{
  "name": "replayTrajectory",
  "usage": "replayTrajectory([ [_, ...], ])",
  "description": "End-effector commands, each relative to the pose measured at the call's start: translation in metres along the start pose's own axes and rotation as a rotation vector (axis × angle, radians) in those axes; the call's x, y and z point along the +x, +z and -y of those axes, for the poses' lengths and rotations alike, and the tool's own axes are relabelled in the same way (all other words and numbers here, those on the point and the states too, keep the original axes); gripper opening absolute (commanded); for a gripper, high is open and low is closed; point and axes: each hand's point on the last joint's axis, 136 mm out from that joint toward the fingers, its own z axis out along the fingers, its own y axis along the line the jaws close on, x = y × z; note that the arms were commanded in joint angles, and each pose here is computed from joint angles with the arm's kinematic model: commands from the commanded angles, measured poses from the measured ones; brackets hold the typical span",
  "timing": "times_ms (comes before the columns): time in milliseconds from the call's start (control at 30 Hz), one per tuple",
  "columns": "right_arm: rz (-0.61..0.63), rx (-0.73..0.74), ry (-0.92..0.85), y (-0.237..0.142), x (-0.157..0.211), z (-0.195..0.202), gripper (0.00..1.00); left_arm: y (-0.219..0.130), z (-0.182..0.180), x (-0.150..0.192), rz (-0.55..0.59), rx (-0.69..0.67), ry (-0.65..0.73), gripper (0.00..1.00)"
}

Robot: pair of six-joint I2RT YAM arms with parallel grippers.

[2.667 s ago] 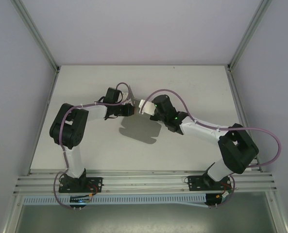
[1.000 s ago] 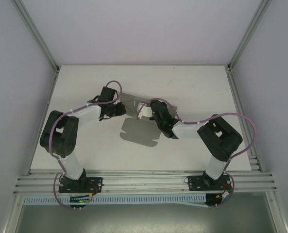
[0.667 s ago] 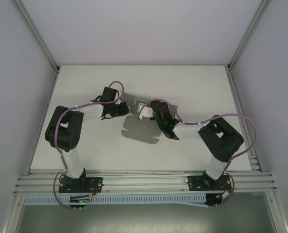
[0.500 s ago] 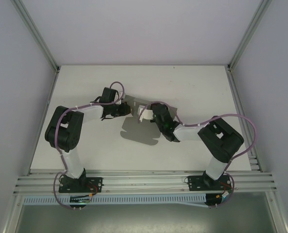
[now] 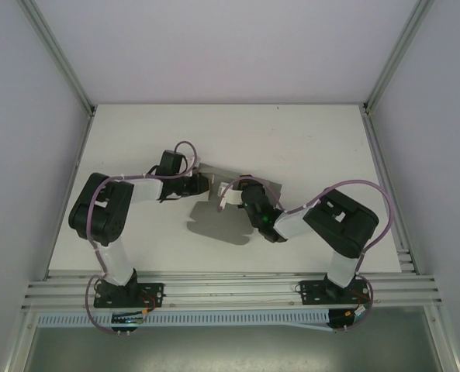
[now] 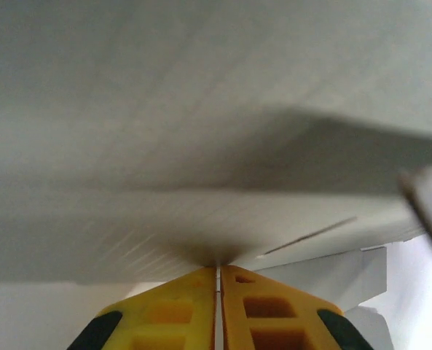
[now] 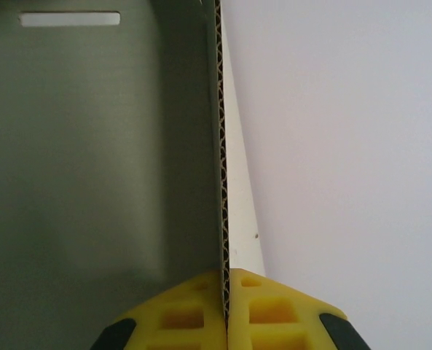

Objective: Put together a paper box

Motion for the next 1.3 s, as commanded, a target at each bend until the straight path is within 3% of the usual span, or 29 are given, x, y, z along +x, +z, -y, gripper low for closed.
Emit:
replayTrajectory([
  [0,0.059,0.001,0.004,-0.002,-0.009,0.010,0.00,-0.019,0.006,-0.004,0.052,-0.040,0.020,0.11],
  [200,0.041,0.034,-0.022,0.004,-0.005,0.029,0.00,-0.063,-0.014,-0.012,0.131,-0.292,-0.027,0.19],
  [267,0.038,0.040,-0.037,0.006,-0.004,0.029,0.00,-0.077,-0.012,-0.023,0.169,-0.335,-0.014,0.27],
  [367,0.040,0.025,-0.037,0.006,-0.005,0.025,0.00,-0.090,0.001,-0.050,0.225,-0.351,0.006,0.27],
  [567,0.039,0.034,-0.034,0.008,-0.006,0.027,0.00,-0.078,0.034,-0.086,0.228,-0.238,0.080,0.22],
  [733,0.028,0.063,-0.003,0.012,-0.005,0.035,0.00,-0.047,0.048,-0.068,0.101,-0.074,0.127,0.09],
  [867,0.015,0.132,0.022,0.026,0.003,0.054,0.00,-0.026,0.049,-0.050,0.033,0.021,0.132,0.06],
  [1000,0.018,0.156,-0.008,0.040,0.006,0.067,0.00,-0.021,0.051,-0.061,0.059,0.025,0.135,0.07],
  [1133,0.080,0.085,-0.058,0.043,-0.002,0.045,0.00,-0.010,0.047,-0.074,0.068,0.011,0.141,0.08],
  [1267,0.087,0.134,-0.142,0.054,0.000,0.033,0.00,0.004,0.037,-0.076,0.044,-0.007,0.124,0.05],
])
